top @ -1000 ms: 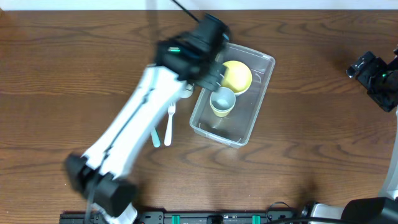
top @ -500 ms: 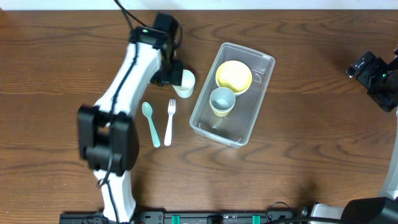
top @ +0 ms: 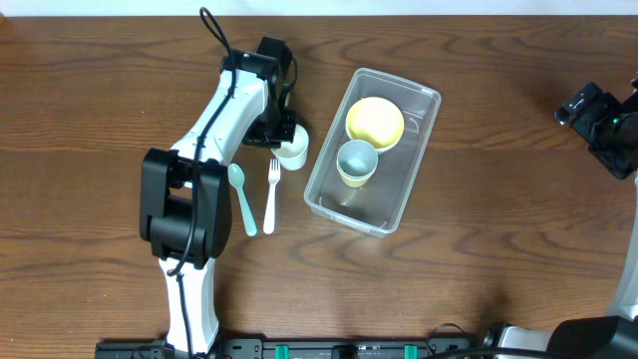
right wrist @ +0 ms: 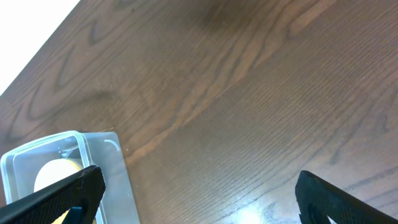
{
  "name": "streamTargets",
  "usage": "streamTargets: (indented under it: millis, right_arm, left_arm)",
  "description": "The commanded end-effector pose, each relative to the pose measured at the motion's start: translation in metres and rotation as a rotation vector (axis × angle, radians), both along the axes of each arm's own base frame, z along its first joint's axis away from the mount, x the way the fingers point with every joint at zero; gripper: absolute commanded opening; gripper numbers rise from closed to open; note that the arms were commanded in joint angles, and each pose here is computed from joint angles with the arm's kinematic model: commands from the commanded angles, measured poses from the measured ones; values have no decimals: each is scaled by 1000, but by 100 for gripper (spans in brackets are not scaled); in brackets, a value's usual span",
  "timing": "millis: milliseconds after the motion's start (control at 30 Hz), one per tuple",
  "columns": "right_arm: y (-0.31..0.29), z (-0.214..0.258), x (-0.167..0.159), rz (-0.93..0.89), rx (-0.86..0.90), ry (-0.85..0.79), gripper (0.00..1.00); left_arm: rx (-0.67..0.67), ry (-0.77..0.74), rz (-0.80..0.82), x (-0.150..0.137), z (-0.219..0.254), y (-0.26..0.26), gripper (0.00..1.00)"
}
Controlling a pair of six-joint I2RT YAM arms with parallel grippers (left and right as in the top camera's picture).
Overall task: Pack container
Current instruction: 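Grasp the white cup with the left gripper and stack it on the cups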
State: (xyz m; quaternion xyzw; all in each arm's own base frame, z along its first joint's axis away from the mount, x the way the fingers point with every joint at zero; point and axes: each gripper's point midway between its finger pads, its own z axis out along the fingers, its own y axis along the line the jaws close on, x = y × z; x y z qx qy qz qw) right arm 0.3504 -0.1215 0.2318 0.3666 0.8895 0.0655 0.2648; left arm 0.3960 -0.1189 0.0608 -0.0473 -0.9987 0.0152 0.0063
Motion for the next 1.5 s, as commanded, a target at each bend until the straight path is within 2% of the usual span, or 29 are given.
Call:
streamTargets:
  millis: [0, 167, 300, 367, 500, 800, 900, 933, 967, 1000, 1267, 1333, 1467]
  right_arm:
    - [-2, 3, -1, -3, -5, -8, 99]
    - [-2, 3, -1, -4, -5, -8, 99]
    - [-2, 3, -1, -3, -5, -8, 99]
    - [-2, 3, -1, -3, -5, -8, 99]
    - [-2, 3, -1, -4, -5, -7, 99]
    - [-2, 3, -1, -3, -5, -8, 99]
    - [-2, 3, -1, -4, -5, -8, 99]
    - [-2, 3, -1, -4, -5, -8, 99]
    - [-2, 3, -1, -4, -5, -8, 99]
    - [-2, 3, -1, -3, -5, -8, 99]
    - [-2, 3, -1, -4, -5, -8, 99]
    - [-2, 3, -1, -4, -5, -8, 99]
    - [-2, 3, -1, -3, -5, -8, 99]
  left_arm:
    - [-49, -193, 5, 11, 83, -2, 6]
    - [-128, -421, -80, -10, 178, -26, 6]
    - [-179, -493, -225, -47, 214, -66, 6]
    - [-188, -486, -287, -60, 212, -86, 6]
    - [-143, -391, -359, -77, 174, -109, 6]
    - [-23, -238, -327, -63, 80, -117, 6]
    - [-21, -197, -331, -64, 64, -121, 14]
    - [-19, -191, -332, -65, 64, -120, 17]
    - [-18, -188, -331, -66, 66, -119, 27]
    - [-20, -192, -331, -67, 70, -119, 30]
    - [-77, -315, -318, -67, 124, -116, 30]
    - [-50, -324, -302, -70, 133, -103, 32]
    - [78, -317, -216, -70, 141, -57, 42]
